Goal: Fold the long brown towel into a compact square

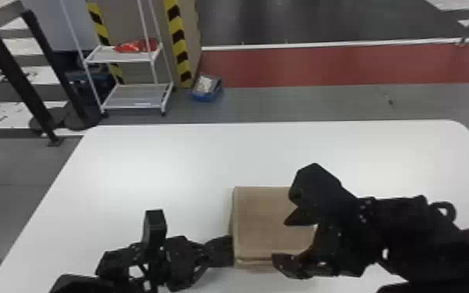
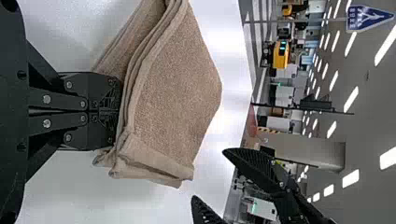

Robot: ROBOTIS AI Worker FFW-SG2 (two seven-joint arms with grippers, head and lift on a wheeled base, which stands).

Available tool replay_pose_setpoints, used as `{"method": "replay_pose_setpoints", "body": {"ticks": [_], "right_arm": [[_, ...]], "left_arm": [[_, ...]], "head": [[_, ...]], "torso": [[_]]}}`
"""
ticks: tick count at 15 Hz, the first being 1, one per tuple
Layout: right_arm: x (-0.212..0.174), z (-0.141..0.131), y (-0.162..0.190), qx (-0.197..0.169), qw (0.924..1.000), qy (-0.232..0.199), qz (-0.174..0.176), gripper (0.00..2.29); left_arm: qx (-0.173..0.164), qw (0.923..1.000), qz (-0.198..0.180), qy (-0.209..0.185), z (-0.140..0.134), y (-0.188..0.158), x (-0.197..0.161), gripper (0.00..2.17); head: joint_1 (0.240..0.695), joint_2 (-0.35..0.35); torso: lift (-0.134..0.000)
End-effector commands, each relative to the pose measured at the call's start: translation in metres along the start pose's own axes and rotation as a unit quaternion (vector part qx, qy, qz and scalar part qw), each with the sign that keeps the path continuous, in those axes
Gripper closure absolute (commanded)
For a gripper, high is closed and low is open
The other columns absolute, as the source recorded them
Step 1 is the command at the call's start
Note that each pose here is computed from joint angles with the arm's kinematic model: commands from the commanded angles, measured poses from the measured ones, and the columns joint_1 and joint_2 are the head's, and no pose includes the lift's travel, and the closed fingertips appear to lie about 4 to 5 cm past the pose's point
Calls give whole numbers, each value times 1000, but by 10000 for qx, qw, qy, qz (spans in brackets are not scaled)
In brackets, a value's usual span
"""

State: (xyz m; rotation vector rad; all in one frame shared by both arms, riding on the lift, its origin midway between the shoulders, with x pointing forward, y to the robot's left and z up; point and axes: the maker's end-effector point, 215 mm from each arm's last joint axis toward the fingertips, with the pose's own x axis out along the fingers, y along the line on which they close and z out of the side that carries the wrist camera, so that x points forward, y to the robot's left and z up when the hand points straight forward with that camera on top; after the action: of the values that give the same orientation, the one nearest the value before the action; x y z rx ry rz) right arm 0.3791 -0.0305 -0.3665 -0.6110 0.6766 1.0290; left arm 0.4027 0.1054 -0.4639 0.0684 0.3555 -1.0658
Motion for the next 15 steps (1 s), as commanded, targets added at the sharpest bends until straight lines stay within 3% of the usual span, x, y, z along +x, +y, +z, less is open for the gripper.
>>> {"method": "replay_pose_setpoints", "body": {"ticks": [1,3,4,5,6,10,11,12,14,15], "right_arm": [[-4,3,0,142,9998,-139,65,421],[-5,3,-2,260,9995,-183,82,404],[-6,2,-3,349,9991,-212,101,367],[-6,1,-4,404,9989,-225,105,367],[-6,-1,-4,464,9986,-219,113,363],[-7,-3,-4,660,9973,-288,162,360],[-11,-3,-3,824,9957,-369,195,360],[-14,-6,-10,1021,9938,-428,21,269],[-20,-18,-43,1558,9817,-605,-907,144],[-22,-23,-50,1704,9759,-678,-1183,144]], "left_arm": [[29,10000,36,-65,4,2,-3,2145],[-32,9997,95,-215,10,6,-8,2020],[-56,9994,192,-288,12,11,-12,1447],[-33,9988,300,-382,17,18,-20,512],[-70,9985,329,-421,17,19,-24,9],[-252,9947,677,-737,26,42,-48,22],[-427,9905,954,-895,29,56,-56,22],[-673,9833,1307,-1070,30,72,-65,22],[-997,9644,1998,-1419,36,100,-83,16],[-1069,9574,2203,-1533,40,108,-87,16]], "head": [[695,108],[695,111],[695,111],[695,115],[695,119],[695,145],[695,152],[695,159],[695,185],[695,183]], "torso": [[-126],[-126],[-126],[-126],[-126],[-126],[-126],[-126],[-126],[-126]]}}
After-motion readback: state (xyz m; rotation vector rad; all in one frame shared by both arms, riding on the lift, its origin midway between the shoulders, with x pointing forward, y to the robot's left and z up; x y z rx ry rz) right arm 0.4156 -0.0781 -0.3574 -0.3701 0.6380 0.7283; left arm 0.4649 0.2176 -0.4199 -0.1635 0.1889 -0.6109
